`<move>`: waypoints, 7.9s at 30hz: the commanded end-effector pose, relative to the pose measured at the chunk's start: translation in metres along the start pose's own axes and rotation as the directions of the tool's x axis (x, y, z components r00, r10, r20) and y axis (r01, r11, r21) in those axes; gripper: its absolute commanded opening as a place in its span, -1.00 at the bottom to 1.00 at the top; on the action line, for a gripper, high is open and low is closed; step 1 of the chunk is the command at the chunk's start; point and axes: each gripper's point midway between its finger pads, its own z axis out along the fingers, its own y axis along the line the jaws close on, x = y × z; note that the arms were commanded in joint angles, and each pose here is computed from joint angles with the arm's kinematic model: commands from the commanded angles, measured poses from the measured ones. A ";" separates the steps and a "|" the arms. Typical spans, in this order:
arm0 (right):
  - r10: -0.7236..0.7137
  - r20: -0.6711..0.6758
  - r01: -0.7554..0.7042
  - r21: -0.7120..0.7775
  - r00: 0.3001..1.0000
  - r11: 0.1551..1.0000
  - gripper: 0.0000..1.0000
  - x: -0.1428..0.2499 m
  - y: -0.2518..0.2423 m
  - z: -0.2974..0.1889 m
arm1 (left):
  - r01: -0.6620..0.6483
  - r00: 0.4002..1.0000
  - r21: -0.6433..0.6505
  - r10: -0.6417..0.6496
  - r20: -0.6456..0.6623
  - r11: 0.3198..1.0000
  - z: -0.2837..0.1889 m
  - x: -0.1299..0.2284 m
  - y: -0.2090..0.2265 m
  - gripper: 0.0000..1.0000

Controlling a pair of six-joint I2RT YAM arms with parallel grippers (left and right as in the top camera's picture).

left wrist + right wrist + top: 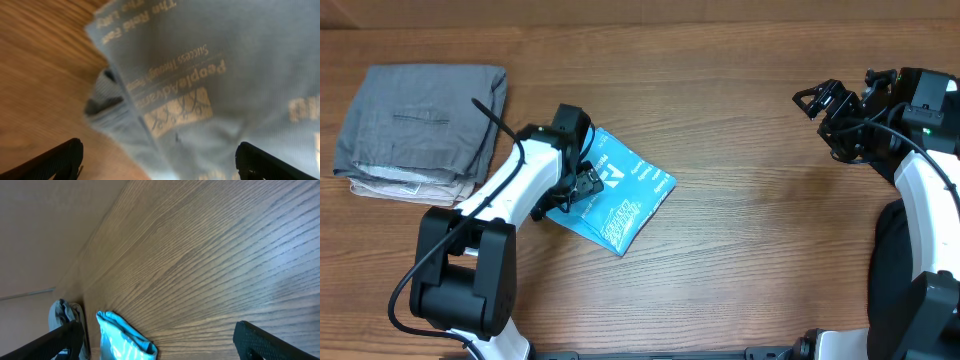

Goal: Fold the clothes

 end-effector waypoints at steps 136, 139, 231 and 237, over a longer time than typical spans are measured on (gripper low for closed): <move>-0.010 0.005 0.010 -0.011 1.000 1.000 1.00 -0.002 0.004 -0.002 | 0.023 0.702 0.083 -0.075 0.708 0.996 -0.177 -0.326 0.241 1.00; -0.010 0.005 0.010 -0.011 1.000 1.000 1.00 -0.002 0.004 -0.002 | -0.040 0.749 0.254 -0.139 0.648 0.966 -0.185 -0.305 0.210 0.70; -0.009 0.004 0.009 -0.011 1.000 1.000 1.00 -0.001 0.004 -0.001 | -0.384 0.850 0.612 0.005 0.528 0.691 -0.291 -0.145 0.061 1.00; -0.017 0.014 0.017 -0.016 1.000 1.000 1.00 -0.002 0.007 -0.005 | -0.385 0.849 0.612 0.005 0.528 0.691 -0.291 -0.145 0.061 1.00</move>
